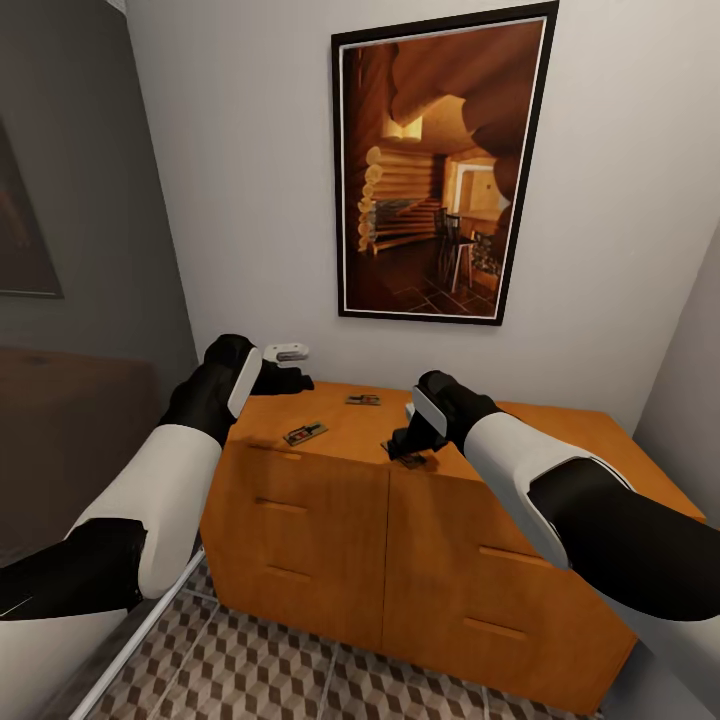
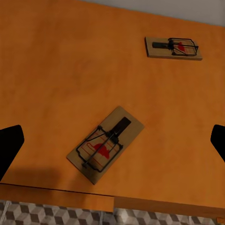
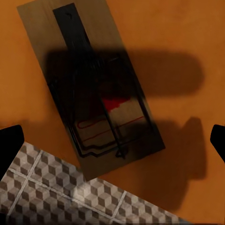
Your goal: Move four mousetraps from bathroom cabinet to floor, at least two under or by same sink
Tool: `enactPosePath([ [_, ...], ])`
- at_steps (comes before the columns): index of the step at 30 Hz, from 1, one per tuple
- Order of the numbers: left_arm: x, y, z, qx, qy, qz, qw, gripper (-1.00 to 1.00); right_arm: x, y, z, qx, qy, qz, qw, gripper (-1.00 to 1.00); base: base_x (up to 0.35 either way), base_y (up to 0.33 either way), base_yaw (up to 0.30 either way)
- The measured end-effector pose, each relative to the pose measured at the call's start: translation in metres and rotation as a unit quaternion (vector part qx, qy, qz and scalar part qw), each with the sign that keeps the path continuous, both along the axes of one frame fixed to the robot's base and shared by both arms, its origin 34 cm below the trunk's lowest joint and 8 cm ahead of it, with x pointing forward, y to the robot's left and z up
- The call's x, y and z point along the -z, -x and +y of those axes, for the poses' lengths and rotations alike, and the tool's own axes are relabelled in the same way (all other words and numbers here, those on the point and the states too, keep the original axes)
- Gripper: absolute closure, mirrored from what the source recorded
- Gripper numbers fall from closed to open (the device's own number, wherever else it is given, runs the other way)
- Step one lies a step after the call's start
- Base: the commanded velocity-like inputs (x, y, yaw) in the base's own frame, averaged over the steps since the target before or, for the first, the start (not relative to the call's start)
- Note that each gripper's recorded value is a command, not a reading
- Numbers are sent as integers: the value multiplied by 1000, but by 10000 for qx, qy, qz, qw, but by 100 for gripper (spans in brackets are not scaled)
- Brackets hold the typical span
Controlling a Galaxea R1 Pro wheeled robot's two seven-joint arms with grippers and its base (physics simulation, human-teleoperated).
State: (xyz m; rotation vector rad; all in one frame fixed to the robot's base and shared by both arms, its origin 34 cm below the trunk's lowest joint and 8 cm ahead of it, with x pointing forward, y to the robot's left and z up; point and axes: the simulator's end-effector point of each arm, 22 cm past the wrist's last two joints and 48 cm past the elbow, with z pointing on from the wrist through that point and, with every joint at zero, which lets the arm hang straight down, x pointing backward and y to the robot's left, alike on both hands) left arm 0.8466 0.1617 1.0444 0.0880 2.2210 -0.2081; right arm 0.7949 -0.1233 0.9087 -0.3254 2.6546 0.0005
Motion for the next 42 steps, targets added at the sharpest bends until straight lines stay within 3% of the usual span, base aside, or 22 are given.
enactPosePath([
  [19,0,0,0,-2,-3,-2,10000,-100,5,2,-4,30,42,49,10000,-100,0,0,0],
  [42,1,0,1,-6,-1,4,10000,-100,1,-9,-2,38,-14,-214,9998,-100,0,0,0],
])
